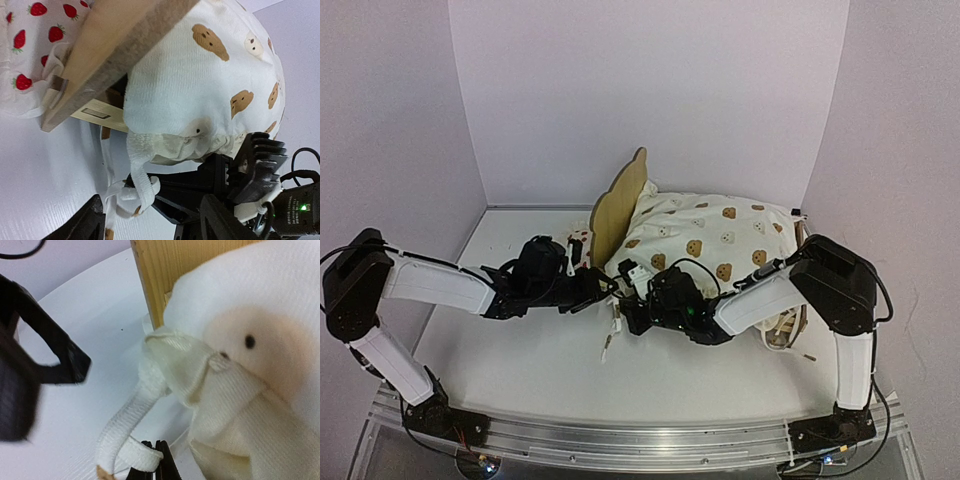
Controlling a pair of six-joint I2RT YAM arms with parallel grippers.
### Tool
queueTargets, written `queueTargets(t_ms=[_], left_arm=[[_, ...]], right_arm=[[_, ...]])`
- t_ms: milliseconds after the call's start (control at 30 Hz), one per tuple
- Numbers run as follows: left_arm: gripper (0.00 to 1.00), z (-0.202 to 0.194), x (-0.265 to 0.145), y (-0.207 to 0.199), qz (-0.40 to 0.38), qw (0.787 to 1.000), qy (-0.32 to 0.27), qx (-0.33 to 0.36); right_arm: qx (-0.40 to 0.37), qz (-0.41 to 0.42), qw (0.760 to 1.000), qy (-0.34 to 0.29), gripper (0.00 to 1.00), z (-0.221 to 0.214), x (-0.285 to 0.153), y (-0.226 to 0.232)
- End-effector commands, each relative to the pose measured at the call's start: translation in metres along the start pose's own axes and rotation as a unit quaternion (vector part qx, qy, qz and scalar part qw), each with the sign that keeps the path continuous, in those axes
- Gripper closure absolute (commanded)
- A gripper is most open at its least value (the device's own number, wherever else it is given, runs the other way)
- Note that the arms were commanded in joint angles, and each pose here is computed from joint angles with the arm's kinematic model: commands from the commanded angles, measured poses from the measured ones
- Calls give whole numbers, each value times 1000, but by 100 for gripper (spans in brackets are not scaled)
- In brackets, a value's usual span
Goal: Set up the pet bed
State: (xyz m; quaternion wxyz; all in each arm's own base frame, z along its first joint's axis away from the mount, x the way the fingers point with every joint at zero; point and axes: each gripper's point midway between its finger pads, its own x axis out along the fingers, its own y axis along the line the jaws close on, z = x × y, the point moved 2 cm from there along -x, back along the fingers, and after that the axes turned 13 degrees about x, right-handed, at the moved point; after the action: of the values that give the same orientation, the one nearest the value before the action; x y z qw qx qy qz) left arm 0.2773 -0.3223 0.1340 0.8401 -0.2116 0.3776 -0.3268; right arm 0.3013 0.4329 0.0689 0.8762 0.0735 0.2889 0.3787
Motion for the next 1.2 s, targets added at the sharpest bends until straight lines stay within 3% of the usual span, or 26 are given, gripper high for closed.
queueTargets(t_ms=[0,133,300,633,1167], left_arm=[[31,5,-26,16,56,997,-27,39],[29,-1,-40,24,73,993,-23,95],[30,-24,-46,18,34,988,8,148],[32,-66,-21,-16,17,972,68,226],[44,-92,16,-12,22,966,103,235]], right_arm=[[18,-13,1000,-15,100,10,-9,-2],[24,-22,999,-12,100,10,-13,-6],[42,-32,998,-14,100,16,-19,-5],[68,-28,997,-23,100,39,-28,7],[82,-14,996,-39,100,62,-36,22]])
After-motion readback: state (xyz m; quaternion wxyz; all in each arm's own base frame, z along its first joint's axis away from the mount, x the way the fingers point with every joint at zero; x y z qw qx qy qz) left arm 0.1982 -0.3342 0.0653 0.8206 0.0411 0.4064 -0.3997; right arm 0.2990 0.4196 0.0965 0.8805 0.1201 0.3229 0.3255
